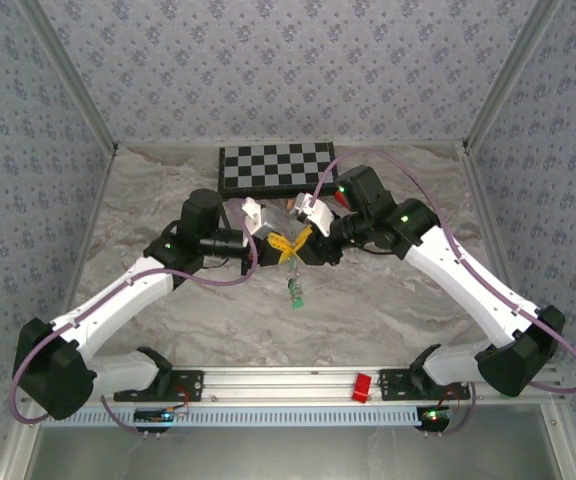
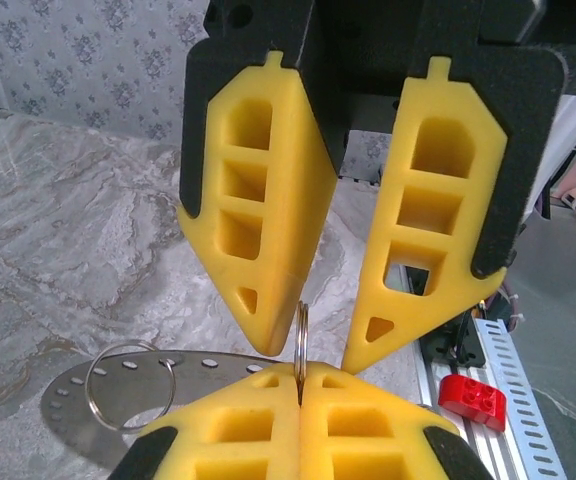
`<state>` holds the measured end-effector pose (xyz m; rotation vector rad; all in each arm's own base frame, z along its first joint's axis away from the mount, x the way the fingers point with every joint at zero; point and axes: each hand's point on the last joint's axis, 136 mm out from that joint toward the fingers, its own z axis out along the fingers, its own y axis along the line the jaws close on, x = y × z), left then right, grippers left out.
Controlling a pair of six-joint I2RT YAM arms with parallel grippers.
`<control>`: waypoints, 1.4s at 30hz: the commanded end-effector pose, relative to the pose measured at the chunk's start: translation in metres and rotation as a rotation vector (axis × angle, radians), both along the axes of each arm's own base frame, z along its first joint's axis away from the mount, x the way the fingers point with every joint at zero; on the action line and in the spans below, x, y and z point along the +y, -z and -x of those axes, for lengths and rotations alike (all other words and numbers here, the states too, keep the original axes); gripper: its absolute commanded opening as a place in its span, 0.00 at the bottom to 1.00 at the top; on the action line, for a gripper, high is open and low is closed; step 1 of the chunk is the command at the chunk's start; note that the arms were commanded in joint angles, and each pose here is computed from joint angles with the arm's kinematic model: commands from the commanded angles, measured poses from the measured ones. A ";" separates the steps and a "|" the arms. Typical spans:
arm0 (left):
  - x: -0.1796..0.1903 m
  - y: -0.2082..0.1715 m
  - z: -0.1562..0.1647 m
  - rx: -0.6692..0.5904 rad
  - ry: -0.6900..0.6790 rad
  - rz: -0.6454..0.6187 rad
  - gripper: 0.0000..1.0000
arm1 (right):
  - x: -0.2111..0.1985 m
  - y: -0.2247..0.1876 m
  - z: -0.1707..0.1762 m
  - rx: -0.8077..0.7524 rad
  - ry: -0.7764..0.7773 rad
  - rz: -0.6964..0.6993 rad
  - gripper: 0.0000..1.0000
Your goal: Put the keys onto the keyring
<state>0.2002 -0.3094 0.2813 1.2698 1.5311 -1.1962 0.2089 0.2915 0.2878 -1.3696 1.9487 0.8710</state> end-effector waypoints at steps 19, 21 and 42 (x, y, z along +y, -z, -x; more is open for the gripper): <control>0.000 -0.028 0.018 -0.060 0.100 0.079 0.00 | 0.006 -0.011 0.015 0.013 -0.082 -0.080 0.00; 0.000 -0.029 0.018 -0.064 0.099 0.081 0.00 | 0.006 -0.011 0.014 0.011 -0.070 -0.078 0.00; 0.028 -0.070 -0.013 -0.117 -0.236 0.235 0.45 | -0.012 -0.045 -0.014 -0.239 0.096 -0.486 0.00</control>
